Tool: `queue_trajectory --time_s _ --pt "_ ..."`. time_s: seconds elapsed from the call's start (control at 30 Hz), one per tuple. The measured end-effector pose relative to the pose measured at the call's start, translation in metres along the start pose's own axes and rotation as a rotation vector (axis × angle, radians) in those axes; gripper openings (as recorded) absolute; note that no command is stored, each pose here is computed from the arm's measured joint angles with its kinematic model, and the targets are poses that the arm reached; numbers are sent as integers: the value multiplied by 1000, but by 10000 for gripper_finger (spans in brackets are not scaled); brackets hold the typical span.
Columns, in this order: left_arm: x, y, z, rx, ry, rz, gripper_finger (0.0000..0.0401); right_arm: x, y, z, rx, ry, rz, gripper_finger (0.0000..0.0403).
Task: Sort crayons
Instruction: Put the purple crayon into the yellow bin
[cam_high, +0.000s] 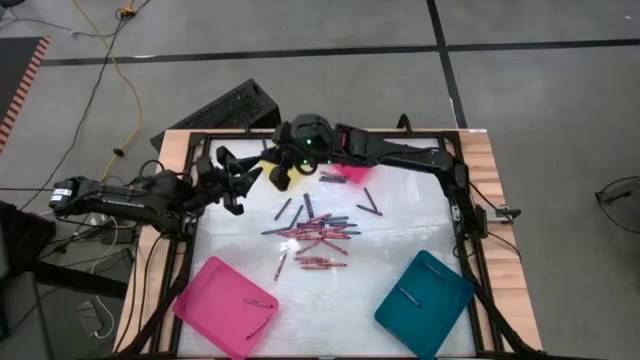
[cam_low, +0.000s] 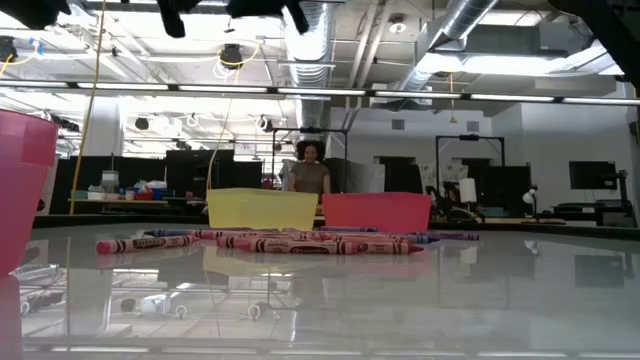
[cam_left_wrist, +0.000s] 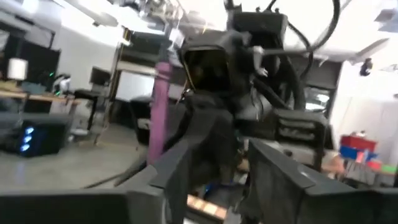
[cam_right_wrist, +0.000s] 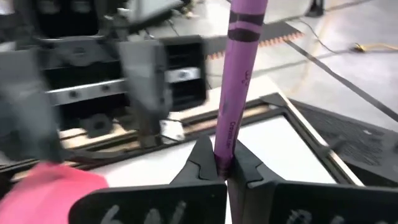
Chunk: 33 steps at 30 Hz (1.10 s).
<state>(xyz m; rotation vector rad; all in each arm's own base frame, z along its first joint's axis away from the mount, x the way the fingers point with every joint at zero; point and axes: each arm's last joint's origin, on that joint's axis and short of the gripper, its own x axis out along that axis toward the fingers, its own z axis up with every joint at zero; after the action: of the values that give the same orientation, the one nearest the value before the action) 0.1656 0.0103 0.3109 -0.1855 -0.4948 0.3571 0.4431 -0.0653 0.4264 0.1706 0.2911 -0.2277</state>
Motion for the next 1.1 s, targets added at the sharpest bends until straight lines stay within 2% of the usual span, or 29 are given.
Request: queue_trajectory --time_s 0.1,0.2,0.3,0.43,0.53,0.7,0.83,1.1 --pt "0 2 -6 33 57 44 175 -6 -9 1 4 36 -21 4" --pt "-1 4 -12 53 110 88 190 -25 -16 1 -16 127 -39 4" --pt "-2 6 -18 53 162 145 197 -55 -29 -1 -29 281 -84 4" --pt "-5 8 -24 37 236 164 198 -106 -46 -6 -45 491 -170 4" --pt "-7 10 -30 26 296 177 198 -144 -61 -1 0 526 -278 4" --pt "-8 10 -31 14 316 182 199 -182 -84 12 31 448 -456 4" --pt "-8 10 -31 12 313 184 199 -181 -106 12 60 450 -547 4" --pt "-8 10 -31 -39 313 175 199 -119 -165 -19 49 674 -585 5"
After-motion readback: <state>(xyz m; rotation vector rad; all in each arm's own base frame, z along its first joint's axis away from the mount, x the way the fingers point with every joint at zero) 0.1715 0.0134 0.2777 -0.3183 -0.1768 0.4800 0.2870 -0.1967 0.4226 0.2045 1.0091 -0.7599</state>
